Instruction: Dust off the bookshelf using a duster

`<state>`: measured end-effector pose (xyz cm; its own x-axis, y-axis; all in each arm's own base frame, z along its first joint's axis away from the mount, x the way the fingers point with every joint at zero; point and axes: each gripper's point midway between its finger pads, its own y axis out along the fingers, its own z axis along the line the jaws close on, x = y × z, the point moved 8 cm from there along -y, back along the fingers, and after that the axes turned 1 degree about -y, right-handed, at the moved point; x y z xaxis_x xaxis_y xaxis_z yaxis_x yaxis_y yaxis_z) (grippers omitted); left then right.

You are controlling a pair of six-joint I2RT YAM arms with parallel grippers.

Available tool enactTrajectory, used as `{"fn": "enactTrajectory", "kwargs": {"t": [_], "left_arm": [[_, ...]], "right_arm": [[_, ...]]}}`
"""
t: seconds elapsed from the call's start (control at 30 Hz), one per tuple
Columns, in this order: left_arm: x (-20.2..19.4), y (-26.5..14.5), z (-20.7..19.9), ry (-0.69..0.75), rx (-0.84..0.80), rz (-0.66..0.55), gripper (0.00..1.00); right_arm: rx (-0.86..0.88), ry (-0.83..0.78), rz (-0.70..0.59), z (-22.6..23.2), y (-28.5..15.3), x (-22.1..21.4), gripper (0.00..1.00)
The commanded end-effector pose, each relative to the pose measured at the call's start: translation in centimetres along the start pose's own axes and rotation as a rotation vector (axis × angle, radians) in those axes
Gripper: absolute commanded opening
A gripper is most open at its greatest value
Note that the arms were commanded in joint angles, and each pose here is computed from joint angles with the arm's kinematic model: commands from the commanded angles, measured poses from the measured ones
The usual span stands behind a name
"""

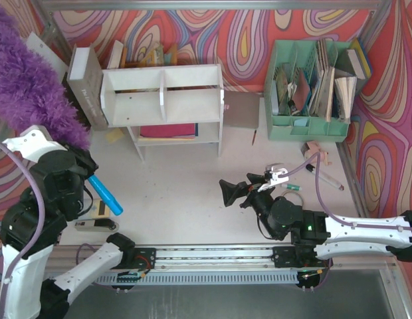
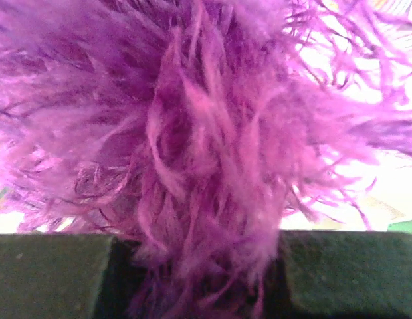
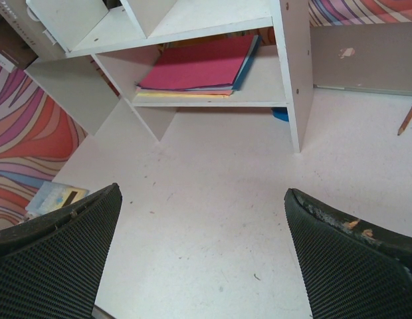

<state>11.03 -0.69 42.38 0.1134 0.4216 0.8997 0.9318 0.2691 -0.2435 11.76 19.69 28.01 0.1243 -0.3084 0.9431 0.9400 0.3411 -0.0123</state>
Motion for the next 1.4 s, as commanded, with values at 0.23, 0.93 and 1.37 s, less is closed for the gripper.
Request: {"fn": "enactTrajectory", "kwargs": {"t": [0.23, 0.93, 1.37], "left_arm": [[-3.4, 2.2, -1.3, -0.034, 0.002, 0.083, 0.00], [-2.3, 1.9, -6.6, 0.056, -0.350, 0.181, 0.00], [-5.1, 2.5, -7.8, 0.053, -0.431, 0.310, 0.00]], "right_arm": [[-0.035, 0.029, -0.013, -0.2, 0.1, 0.6, 0.99], [-0.052, 0.034, -0.008, -0.7, -0.1, 0.2, 0.99], [-0.049, 0.023, 0.001, -0.1, 0.3, 0.1, 0.99]]}}
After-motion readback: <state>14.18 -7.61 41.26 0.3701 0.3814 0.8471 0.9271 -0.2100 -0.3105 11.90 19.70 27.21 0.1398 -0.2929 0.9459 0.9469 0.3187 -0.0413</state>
